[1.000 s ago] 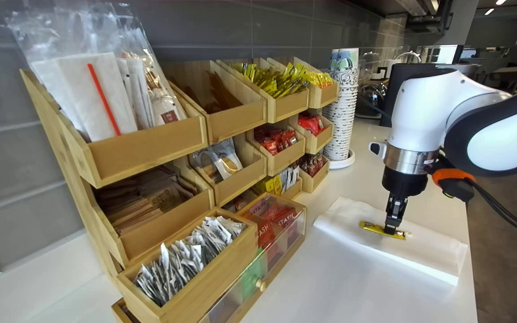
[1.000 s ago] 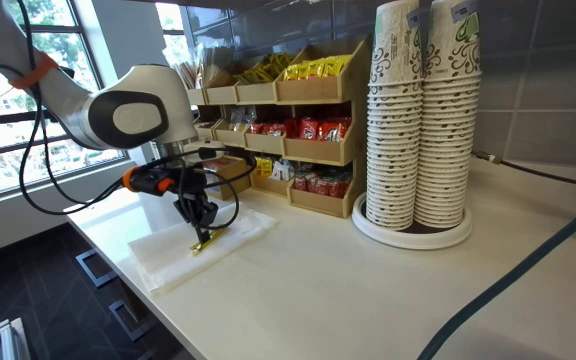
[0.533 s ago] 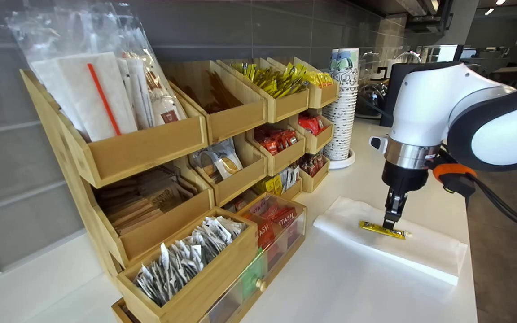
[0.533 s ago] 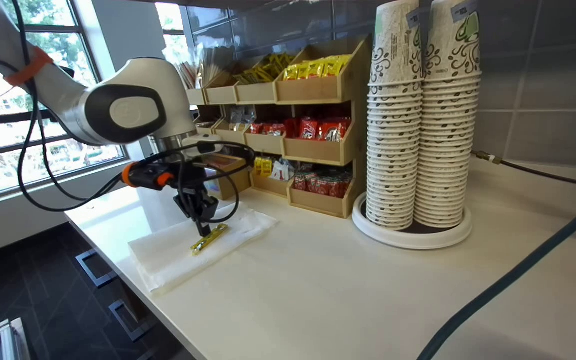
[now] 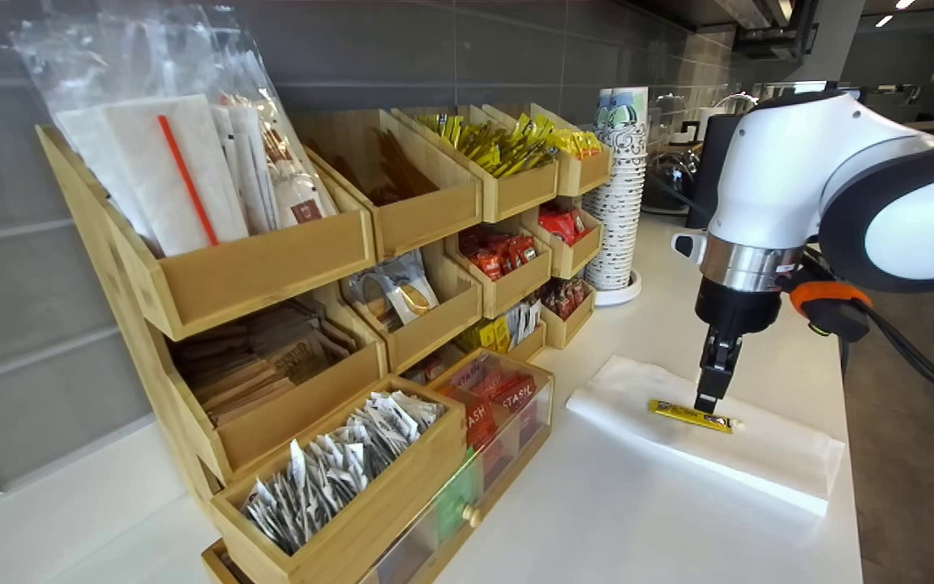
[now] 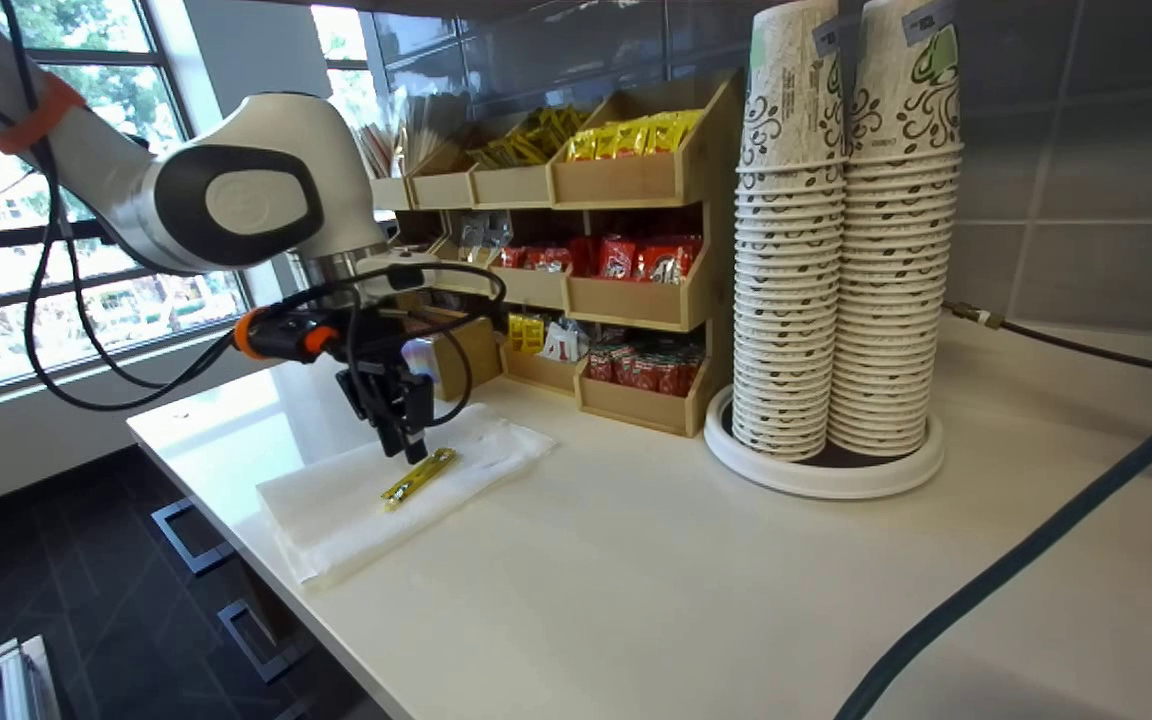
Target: Press down on the yellow sachet
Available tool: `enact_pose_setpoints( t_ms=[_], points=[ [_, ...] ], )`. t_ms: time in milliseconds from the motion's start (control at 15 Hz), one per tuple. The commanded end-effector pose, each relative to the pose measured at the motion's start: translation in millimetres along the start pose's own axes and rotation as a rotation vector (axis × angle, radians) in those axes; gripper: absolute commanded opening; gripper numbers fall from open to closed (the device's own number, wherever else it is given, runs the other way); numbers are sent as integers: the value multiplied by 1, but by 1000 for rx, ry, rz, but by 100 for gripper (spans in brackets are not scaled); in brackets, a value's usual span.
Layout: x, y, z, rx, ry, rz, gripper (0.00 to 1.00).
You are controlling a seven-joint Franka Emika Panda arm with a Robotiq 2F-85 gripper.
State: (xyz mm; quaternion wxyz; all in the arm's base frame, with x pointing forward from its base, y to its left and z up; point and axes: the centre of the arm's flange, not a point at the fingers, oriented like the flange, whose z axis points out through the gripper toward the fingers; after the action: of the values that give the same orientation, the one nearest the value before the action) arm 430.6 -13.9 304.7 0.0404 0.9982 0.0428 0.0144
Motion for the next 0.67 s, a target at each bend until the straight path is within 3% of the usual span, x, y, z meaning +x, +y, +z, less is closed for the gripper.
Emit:
enact_pose_setpoints(
  t_ms=[0, 267, 600],
  points=[
    [-10, 0, -15, -13, -17, -6, 74],
    [-18, 1, -19, -7, -67, 0, 99],
    [-24, 1, -26, -8, -97, 6, 100]
  ],
)
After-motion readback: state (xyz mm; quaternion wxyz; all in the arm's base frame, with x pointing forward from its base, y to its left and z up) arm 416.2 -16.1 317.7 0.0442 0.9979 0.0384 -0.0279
